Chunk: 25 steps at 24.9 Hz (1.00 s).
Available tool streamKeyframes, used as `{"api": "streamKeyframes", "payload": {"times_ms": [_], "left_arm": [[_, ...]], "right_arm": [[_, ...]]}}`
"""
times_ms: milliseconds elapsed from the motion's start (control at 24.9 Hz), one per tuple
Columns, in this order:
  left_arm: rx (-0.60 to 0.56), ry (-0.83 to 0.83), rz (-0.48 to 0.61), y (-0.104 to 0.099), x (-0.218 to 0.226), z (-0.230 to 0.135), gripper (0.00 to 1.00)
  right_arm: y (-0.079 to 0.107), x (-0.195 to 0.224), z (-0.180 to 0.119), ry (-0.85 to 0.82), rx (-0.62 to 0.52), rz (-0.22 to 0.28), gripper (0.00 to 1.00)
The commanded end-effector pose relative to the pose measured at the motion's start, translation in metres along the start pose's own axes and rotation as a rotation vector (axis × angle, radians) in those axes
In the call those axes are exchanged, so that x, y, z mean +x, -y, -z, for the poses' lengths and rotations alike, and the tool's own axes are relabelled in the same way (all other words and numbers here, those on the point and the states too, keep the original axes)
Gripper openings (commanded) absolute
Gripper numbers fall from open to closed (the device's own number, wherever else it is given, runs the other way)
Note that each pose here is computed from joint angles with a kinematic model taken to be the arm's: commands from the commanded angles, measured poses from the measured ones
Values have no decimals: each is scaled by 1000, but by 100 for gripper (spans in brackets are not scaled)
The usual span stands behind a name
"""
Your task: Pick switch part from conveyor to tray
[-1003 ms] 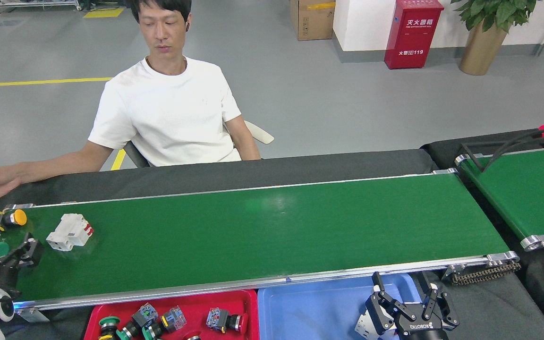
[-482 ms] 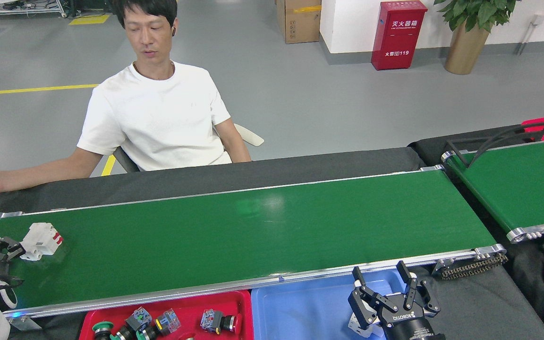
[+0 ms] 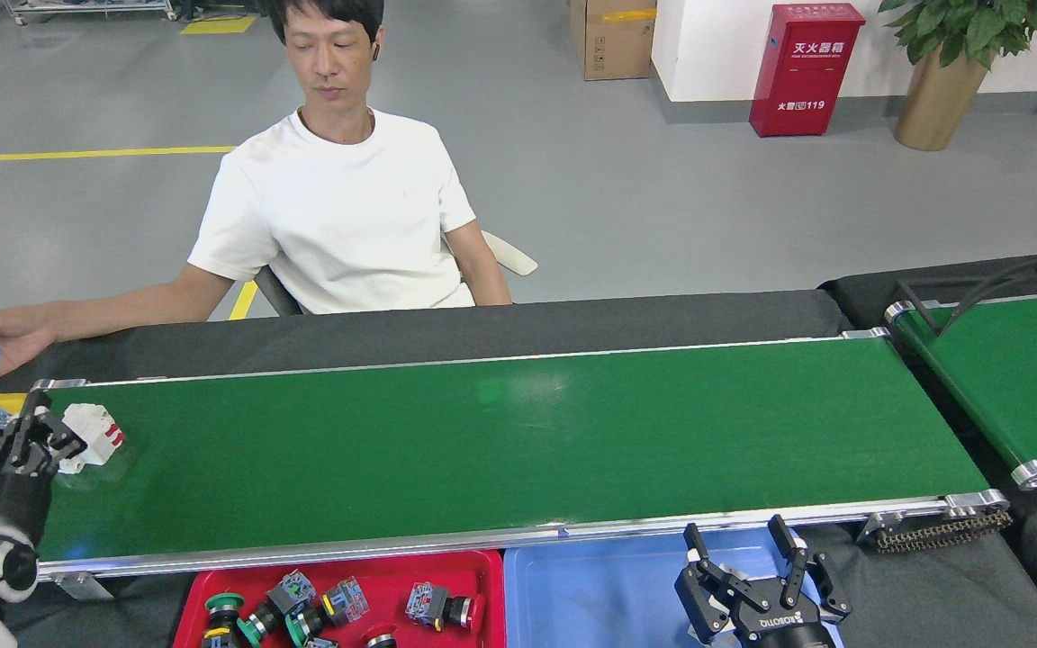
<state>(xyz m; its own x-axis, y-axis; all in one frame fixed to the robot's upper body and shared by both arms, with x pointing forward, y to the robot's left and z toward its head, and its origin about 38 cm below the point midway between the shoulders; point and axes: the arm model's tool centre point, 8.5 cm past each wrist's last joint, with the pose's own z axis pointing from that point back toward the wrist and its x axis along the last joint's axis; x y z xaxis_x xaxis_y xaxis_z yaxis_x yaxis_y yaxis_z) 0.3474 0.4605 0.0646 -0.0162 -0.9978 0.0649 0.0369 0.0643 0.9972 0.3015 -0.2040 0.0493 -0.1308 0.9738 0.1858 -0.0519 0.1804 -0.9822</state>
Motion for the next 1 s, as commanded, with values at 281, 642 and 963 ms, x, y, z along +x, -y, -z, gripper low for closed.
{"api": "streamKeyframes", "payload": {"times_ms": [281,642,963], "left_arm": [[-81,343,-11,22,37,-121,100],[72,90,143,30,31,-130,100],[80,58,157,23,29,-111,100]], "right_arm": [[10,-14,-2,7,-18,-56,98],[11,-18,-2,-3,-21,-59,99],[14,-18,-2,1,-28,-61,99]]}}
